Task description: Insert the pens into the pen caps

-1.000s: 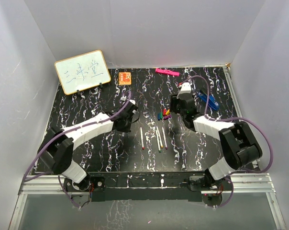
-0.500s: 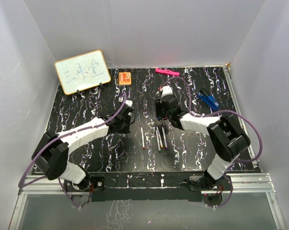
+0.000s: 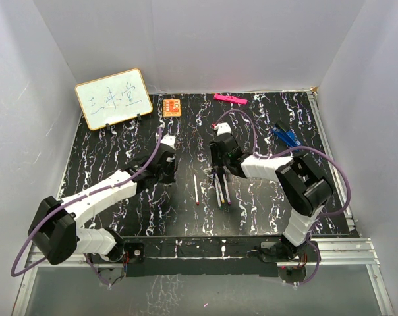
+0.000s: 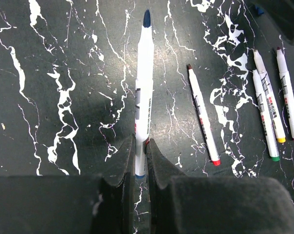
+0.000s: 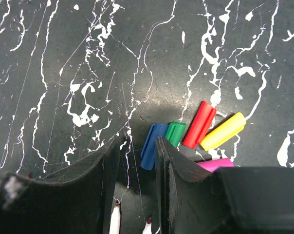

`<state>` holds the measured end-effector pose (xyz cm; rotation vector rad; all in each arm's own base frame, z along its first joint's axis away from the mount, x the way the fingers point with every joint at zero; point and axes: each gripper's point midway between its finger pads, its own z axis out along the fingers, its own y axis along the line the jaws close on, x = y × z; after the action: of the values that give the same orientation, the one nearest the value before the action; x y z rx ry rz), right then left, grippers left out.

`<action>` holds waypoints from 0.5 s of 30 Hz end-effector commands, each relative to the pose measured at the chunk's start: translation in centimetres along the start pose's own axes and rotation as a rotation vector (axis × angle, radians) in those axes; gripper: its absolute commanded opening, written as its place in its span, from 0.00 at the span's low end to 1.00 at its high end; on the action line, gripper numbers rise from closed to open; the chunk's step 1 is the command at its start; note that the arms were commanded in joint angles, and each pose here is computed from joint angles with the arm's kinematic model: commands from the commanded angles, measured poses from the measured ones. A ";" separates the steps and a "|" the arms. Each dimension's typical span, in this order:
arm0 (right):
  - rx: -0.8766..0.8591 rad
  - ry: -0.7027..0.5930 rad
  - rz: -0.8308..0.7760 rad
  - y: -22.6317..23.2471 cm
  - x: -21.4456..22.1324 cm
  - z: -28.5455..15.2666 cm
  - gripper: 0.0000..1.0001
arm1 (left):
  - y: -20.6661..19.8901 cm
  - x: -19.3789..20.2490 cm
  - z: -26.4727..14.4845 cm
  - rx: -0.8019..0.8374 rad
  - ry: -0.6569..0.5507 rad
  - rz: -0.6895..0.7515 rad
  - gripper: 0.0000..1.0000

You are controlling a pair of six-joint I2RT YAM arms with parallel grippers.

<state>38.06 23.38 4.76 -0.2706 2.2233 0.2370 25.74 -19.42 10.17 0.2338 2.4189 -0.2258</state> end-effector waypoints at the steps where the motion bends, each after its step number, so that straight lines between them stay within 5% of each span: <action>1: 0.004 -0.036 0.015 0.8 -1.7 0.7 0.33 | 0.1 0.1 0.1 0.007 0.001 0.004 0.00; 15: 0.049 -0.003 0.001 0.2 -0.7 1.4 0.33 | -0.2 0.4 0.4 0.020 0.016 0.010 0.00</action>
<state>38.09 23.37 3.44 -0.2751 2.2582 0.1929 25.76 -19.68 10.12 0.2426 2.4194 -0.2391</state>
